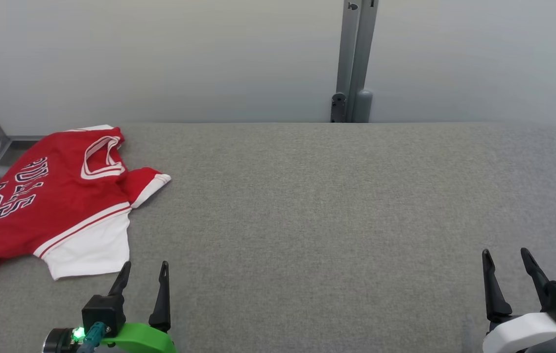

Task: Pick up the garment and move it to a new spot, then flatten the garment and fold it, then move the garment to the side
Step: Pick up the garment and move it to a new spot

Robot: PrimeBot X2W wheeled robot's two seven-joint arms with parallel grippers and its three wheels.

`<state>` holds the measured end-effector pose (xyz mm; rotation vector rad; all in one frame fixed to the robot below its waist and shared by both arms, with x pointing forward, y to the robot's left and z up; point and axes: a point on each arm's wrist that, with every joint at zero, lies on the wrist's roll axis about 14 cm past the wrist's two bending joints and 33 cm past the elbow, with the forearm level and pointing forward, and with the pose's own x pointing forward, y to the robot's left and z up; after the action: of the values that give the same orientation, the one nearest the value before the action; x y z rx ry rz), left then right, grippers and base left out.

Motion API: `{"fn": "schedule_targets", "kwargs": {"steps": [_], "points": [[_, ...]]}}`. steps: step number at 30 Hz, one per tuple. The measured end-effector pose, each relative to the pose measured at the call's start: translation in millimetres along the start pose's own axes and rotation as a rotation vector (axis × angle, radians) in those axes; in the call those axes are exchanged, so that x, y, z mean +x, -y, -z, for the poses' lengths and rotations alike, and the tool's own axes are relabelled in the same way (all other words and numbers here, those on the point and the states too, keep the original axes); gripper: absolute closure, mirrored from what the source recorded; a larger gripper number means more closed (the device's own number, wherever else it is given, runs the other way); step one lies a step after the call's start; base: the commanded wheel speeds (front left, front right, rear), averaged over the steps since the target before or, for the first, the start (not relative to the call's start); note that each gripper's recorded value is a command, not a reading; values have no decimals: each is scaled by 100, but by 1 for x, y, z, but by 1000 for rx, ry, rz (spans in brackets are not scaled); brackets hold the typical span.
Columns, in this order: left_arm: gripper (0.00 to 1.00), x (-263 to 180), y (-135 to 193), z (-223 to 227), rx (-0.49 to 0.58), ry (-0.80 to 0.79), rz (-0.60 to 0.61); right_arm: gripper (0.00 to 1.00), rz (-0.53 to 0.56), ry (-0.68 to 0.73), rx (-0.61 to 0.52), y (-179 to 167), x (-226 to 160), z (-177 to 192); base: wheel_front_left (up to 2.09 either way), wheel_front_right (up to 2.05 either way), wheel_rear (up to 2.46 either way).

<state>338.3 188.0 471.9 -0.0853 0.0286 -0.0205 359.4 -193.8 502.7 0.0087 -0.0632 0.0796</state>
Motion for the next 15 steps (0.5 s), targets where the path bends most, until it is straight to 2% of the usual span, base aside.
{"fn": "schedule_targets", "kwargs": {"steps": [6,15], "points": [[0,-19,-26,0,2,7,-85,0,-92,-3,14,-33,15,1,0,0,0],[0,-69,-85,3,4,9,-281,0,-288,7,38,-107,41,-3,0,0,0]]}}
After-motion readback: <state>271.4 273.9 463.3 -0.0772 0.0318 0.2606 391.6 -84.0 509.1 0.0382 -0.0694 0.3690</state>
